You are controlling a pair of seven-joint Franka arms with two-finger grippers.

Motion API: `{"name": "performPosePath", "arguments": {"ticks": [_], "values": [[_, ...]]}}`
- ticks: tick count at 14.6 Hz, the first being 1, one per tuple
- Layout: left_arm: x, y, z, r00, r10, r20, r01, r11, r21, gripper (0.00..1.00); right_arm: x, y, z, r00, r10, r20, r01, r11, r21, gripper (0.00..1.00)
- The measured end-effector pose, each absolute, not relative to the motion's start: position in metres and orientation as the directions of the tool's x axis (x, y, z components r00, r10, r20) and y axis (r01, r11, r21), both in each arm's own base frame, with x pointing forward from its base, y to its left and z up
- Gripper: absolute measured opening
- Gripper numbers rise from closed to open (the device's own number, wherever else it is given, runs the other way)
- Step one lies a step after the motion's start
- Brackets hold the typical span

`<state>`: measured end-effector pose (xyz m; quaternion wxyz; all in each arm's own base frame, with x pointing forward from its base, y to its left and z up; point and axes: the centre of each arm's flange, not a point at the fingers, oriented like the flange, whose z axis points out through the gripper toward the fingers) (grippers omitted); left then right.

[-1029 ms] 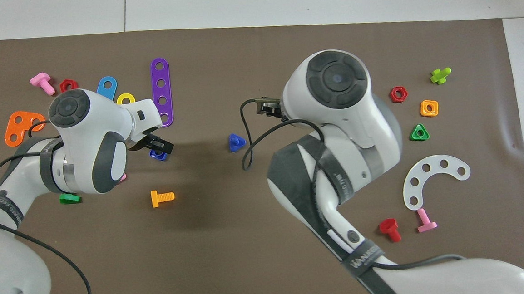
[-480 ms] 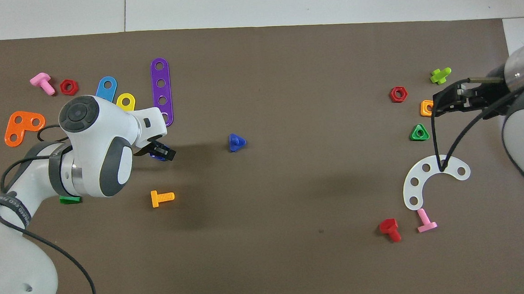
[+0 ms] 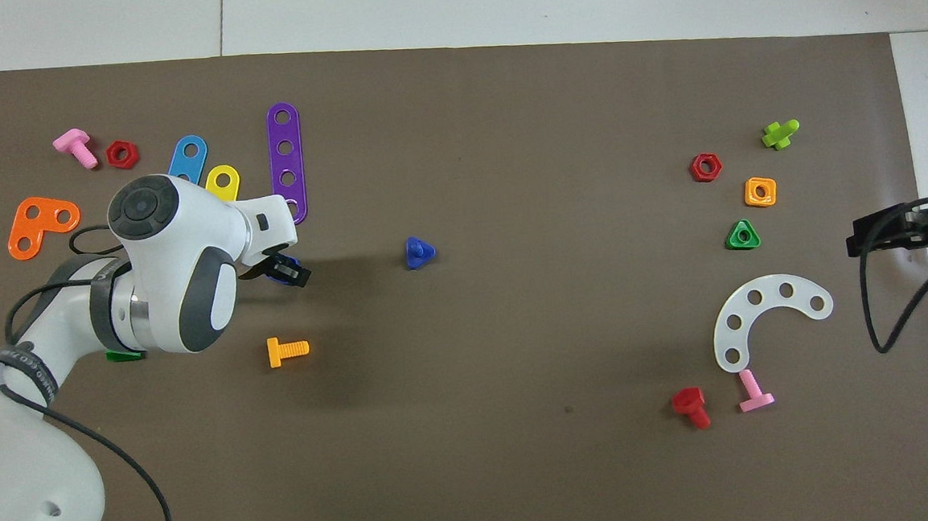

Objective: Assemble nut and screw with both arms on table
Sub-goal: 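Open and withdraw the right gripper while the left gripper holds the nut, then carry the blue square nut with the left gripper over the bolt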

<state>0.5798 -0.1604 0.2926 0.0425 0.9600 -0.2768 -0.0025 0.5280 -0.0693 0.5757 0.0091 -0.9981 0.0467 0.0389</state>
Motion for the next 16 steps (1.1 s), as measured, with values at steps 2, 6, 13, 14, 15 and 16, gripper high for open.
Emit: {"name": "performPosePath", "arguments": {"ticks": [2, 6, 13, 14, 15, 16], "values": [[0.58, -0.16, 0.294, 0.847, -0.532, 0.022, -0.532, -0.843, 0.082, 0.59, 0.515, -0.072, 0.603, 0.994, -0.085, -0.066, -0.086, -0.996, -0.017, 1.0], [0.58, -0.16, 0.295, 0.846, -0.533, 0.025, -0.533, -0.842, 0.08, 0.48, 0.499, -0.053, 0.656, 0.998, -0.05, -0.032, -0.049, -0.998, 0.035, 1.0], [0.588, -0.167, 0.308, 0.892, -0.45, 0.042, -0.452, -0.888, 0.081, 0.48, 0.505, -0.006, 0.646, 0.997, -0.058, -0.048, -0.056, -0.997, 0.046, 1.0], [0.591, -0.175, 0.315, 0.908, -0.417, 0.044, -0.419, -0.904, 0.083, 0.48, 0.505, -0.007, 0.646, 0.997, -0.059, -0.048, -0.057, -0.997, 0.046, 1.0], [0.593, -0.186, 0.324, 0.925, -0.378, 0.033, -0.379, -0.921, 0.089, 0.48, 0.505, -0.008, 0.646, 0.997, -0.06, -0.048, -0.058, -0.997, 0.046, 1.0], [0.595, -0.201, 0.335, 0.944, -0.33, 0.02, -0.331, -0.939, 0.095, 0.48, 0.505, -0.008, 0.646, 0.997, -0.06, -0.048, -0.058, -0.997, 0.046, 1.0]]}}
